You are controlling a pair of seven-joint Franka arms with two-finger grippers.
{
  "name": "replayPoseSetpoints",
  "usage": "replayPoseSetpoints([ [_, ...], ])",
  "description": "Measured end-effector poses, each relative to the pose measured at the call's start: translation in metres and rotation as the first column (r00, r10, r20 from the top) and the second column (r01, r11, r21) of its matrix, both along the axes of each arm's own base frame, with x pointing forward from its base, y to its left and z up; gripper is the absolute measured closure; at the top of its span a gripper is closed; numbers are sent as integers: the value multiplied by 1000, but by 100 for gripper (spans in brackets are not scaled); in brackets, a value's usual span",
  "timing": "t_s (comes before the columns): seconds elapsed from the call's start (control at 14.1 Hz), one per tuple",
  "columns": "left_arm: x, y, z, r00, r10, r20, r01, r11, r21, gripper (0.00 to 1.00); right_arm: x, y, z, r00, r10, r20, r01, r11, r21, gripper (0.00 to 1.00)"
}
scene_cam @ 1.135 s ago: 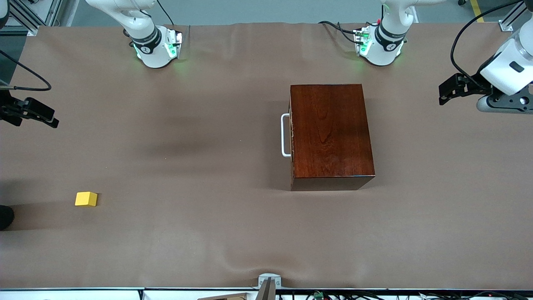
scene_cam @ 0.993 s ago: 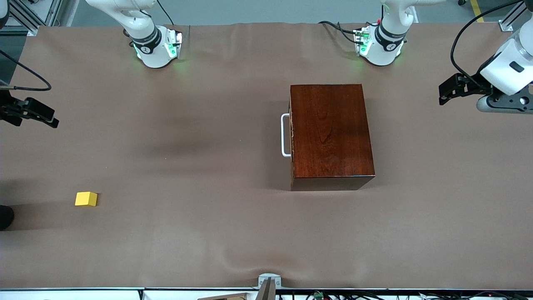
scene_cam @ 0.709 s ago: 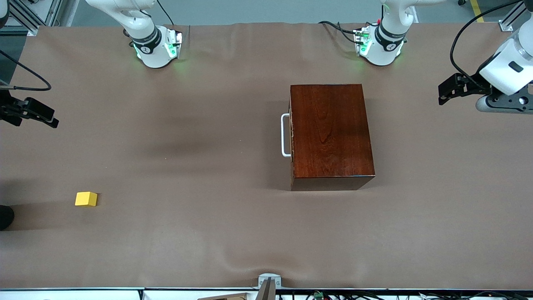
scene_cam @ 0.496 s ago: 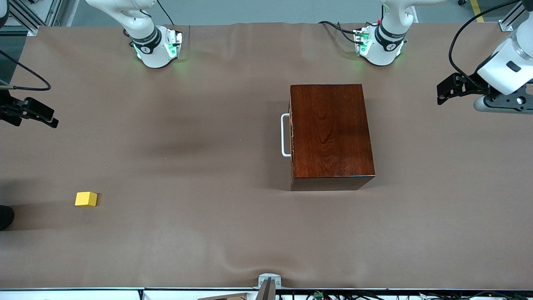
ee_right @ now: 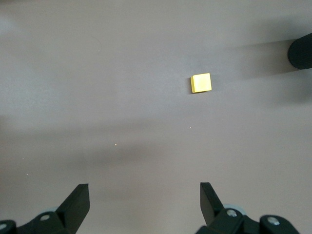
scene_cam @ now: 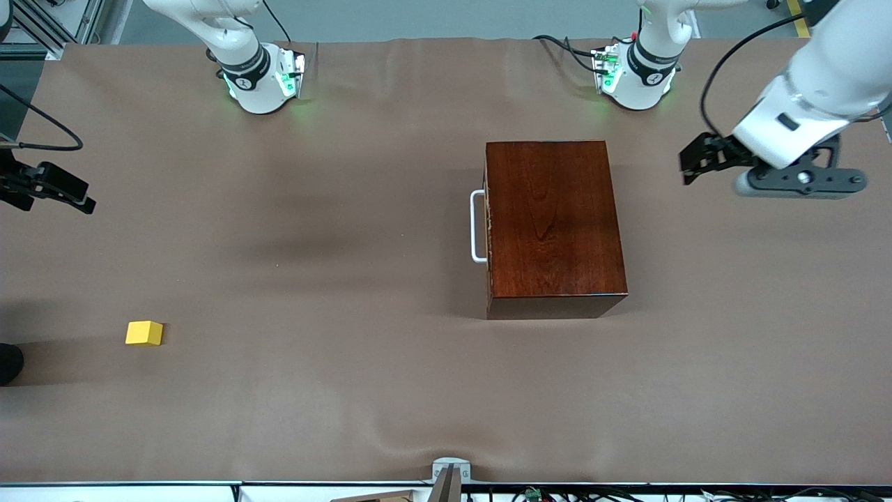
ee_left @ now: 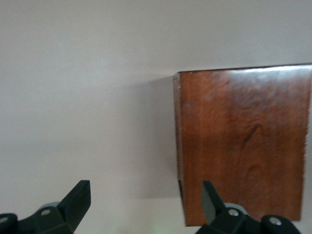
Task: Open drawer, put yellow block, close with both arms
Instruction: 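Move the left gripper over the cabinet to the white drawer handle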
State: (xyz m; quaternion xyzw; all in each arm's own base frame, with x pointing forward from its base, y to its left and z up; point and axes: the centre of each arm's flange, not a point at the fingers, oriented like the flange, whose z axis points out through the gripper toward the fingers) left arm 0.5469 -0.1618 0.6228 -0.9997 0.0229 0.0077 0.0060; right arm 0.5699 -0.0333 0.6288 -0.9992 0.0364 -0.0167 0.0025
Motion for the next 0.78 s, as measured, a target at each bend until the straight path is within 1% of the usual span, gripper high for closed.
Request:
replayPoseSetpoints([
  [0.28,6,-44,-2,996,86,1,-86,996,-25,0,0,-1,2,1000,-1,4,1,1000,0,0],
  [0.57,-2,-94,1,986,169,6,-169,985,-44,0,-1,-12,5,1000,-20,10,20,1000,-1,0],
  [0.71,-8,-124,-2,972,236,-3,-236,971,-50,0,-1,-13,5,1000,-22,11,22,1000,-1,0],
  [0.78,-9,-138,-5,959,284,-7,-284,957,-56,0,-1,-13,5,1000,-22,11,22,1000,-1,0],
])
